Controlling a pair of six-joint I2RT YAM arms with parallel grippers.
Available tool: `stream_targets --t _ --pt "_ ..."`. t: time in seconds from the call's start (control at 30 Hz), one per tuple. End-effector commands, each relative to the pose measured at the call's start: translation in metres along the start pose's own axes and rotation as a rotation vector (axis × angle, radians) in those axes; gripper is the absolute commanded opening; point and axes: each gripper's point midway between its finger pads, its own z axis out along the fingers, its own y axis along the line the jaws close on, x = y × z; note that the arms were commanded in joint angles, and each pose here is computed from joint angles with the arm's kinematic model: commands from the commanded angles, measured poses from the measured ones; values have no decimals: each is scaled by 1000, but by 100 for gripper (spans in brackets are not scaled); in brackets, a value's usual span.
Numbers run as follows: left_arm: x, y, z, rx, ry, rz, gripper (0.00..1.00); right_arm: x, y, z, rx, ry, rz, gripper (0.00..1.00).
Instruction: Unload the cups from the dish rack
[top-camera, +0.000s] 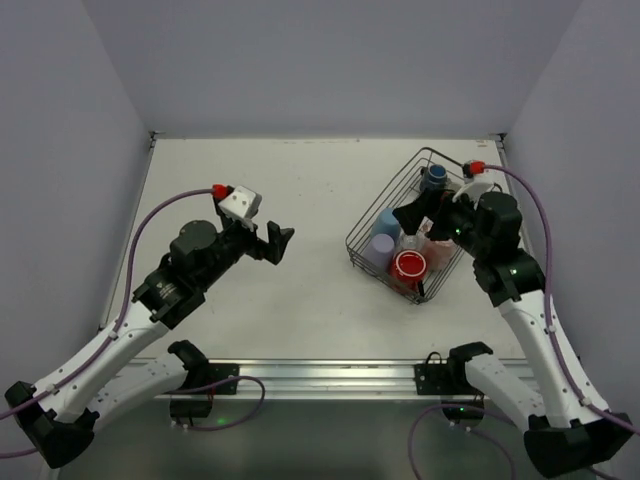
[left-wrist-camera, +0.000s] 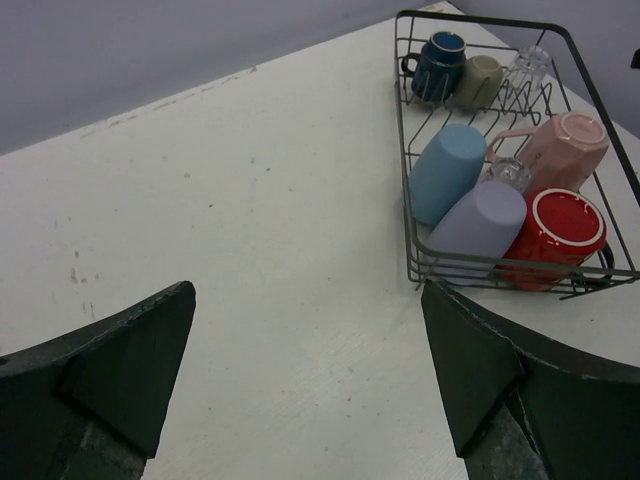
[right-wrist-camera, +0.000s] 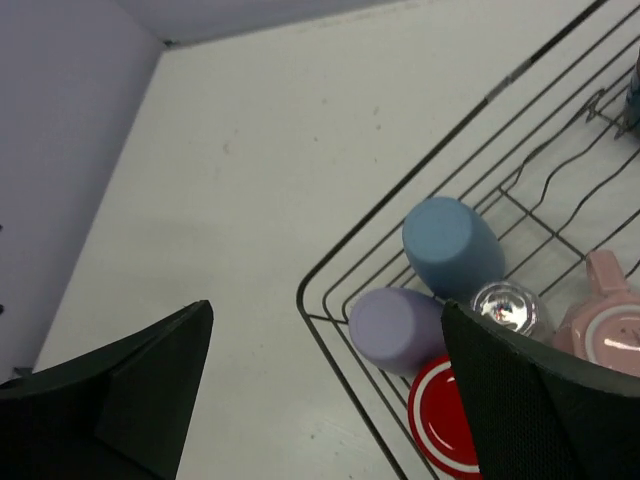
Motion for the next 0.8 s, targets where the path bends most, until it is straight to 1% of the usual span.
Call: stream_targets --t 0.0,0.03,0.07,0.1,0.2,0.23,0.3,0.37,0.5,0.67,0.7,0.77 --pt "16 5 3 -16 36 37 100 12 -8 13 134 60 -89 99" --pt "16 4 3 -14 38 36 100 11 -5 15 153 69 -113 99" --pt "17 5 4 -16 41 36 100 22 -6 24 182 116 -146 99" --pt "16 5 4 -19 37 34 100 20 -13 25 245 120 -166 99" --pt "13 6 2 -26 28 30 100 34 -17 35 291 168 -190 94" --pt "11 5 1 -19 18 24 100 37 -19 36 301 172 -192 88" --pt "12 5 -1 -18 7 17 100 44 -20 42 307 184 -179 85" --pt "10 6 -3 -26 -5 12 100 46 -20 46 306 190 -173 81" --pt "9 10 -3 -47 -11 -1 100 62 -21 62 337 262 -186 81" --pt "8 11 -4 -55 -14 -6 100 76 -21 81 355 309 -201 84" --pt "10 10 -4 -49 -9 -7 100 82 -23 86 366 328 -205 83" --pt "11 10 -4 -48 -7 -5 100 87 -23 90 368 338 -201 78"
